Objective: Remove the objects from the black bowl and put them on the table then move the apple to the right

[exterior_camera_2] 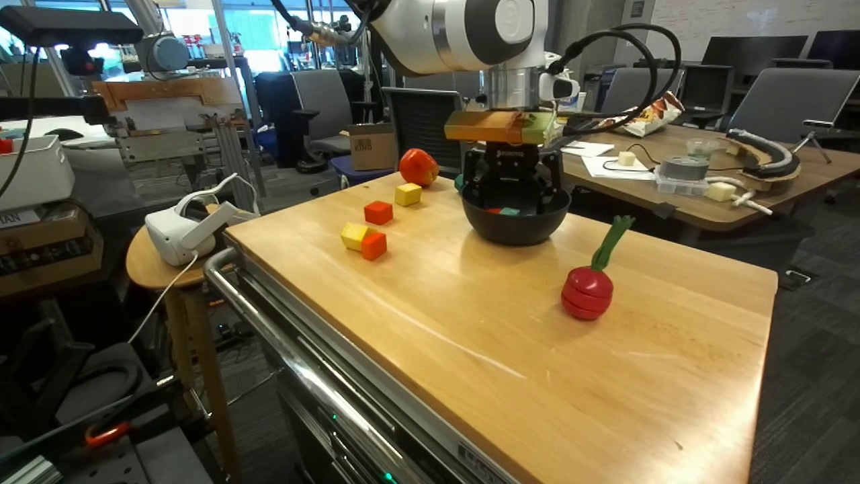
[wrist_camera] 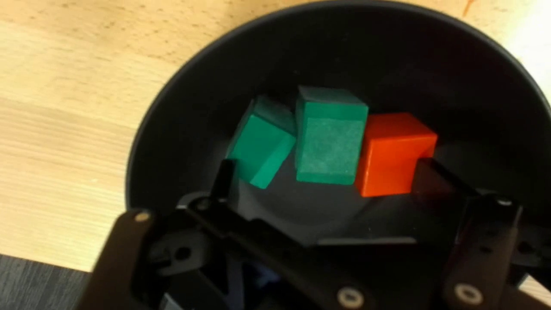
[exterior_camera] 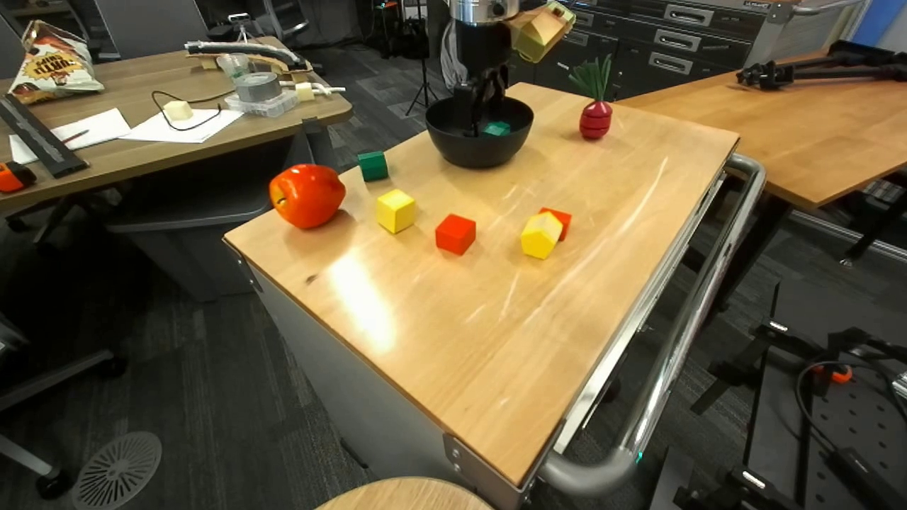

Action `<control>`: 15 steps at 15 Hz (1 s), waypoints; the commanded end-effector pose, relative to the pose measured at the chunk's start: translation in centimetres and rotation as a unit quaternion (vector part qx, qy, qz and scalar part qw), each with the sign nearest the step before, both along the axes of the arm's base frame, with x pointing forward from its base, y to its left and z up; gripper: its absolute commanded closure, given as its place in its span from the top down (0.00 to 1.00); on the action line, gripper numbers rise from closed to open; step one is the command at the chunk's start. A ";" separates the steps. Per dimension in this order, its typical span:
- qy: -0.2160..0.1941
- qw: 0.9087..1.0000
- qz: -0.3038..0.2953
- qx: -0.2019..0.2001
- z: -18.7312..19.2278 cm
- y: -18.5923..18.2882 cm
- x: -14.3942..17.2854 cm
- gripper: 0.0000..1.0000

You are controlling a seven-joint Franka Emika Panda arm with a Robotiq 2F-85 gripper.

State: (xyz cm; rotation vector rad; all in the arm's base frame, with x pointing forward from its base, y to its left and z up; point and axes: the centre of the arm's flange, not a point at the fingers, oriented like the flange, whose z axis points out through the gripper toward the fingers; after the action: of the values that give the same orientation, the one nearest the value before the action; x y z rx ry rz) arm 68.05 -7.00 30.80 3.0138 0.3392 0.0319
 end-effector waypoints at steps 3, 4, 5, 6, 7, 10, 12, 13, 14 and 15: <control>0.038 0.999 -0.006 -0.009 -0.2 -0.2 0.7 0.91; 0.040 0.999 -0.007 -0.011 -0.2 -0.2 0.6 0.75; 0.041 0.999 -0.005 -0.015 -0.1 -0.1 0.7 0.68; 0.041 0.999 -0.003 -0.021 0.0 0.1 0.8 0.59; 0.040 0.999 -0.002 -0.027 0.0 0.3 0.8 0.52; 0.041 0.998 0.005 -0.051 0.2 1.0 0.9 0.28; 0.040 0.997 0.009 -0.065 0.3 1.4 1.0 0.14; 0.040 0.997 0.009 -0.071 0.3 1.6 0.9 0.05; 0.040 0.996 0.010 -0.076 0.4 1.7 0.9 0.01; 0.039 0.996 0.010 -0.081 0.6 1.7 0.8 0.00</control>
State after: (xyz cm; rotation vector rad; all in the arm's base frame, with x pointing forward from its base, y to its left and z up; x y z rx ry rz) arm 68.49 -5.86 32.04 2.8873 0.3785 -0.0744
